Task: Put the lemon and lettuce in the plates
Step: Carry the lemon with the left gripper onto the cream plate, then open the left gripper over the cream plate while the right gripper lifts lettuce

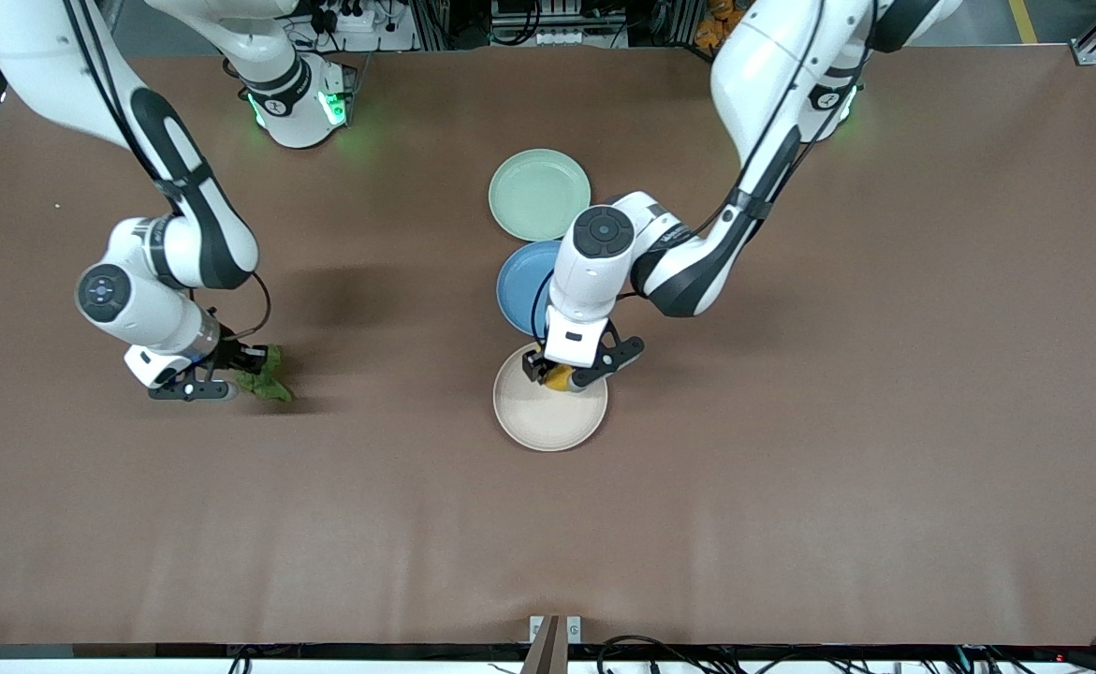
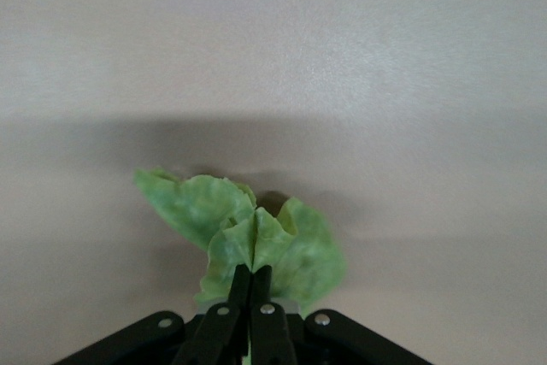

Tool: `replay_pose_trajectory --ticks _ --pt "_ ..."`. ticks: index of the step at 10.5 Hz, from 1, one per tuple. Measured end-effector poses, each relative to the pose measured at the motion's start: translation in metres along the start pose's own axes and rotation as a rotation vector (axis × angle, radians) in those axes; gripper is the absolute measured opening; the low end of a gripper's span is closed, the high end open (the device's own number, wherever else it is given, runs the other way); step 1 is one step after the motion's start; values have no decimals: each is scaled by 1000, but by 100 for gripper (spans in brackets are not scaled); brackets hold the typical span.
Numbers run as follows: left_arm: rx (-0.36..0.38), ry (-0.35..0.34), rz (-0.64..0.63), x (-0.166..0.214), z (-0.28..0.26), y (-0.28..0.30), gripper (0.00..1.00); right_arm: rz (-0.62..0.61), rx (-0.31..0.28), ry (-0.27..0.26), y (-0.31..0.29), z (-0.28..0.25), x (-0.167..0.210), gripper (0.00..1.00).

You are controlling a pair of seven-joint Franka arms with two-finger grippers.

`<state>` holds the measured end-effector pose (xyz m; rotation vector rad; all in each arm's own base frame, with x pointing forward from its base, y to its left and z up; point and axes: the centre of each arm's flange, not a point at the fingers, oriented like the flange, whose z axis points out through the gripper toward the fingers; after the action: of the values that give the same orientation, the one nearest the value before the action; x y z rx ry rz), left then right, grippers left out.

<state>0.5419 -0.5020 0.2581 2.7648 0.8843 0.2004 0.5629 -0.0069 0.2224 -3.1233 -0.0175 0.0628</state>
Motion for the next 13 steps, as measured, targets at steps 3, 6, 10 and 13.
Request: replay_pose_trajectory --ticks 3,6,10,13 --pt "-25 27 -12 4 0 4 99 2 -5 -74 -18 -86 -5 3" --pt "-15 53 2 13 0 3 100 42 -16 -107 -75 -138 -16 3" --pt "135 54 91 61 12 -28 100 169 -47 -137 -200 -170 -47 3" --pt "191 47 129 119 10 -57 100 235 -72 -139 -297 -169 -93 3"
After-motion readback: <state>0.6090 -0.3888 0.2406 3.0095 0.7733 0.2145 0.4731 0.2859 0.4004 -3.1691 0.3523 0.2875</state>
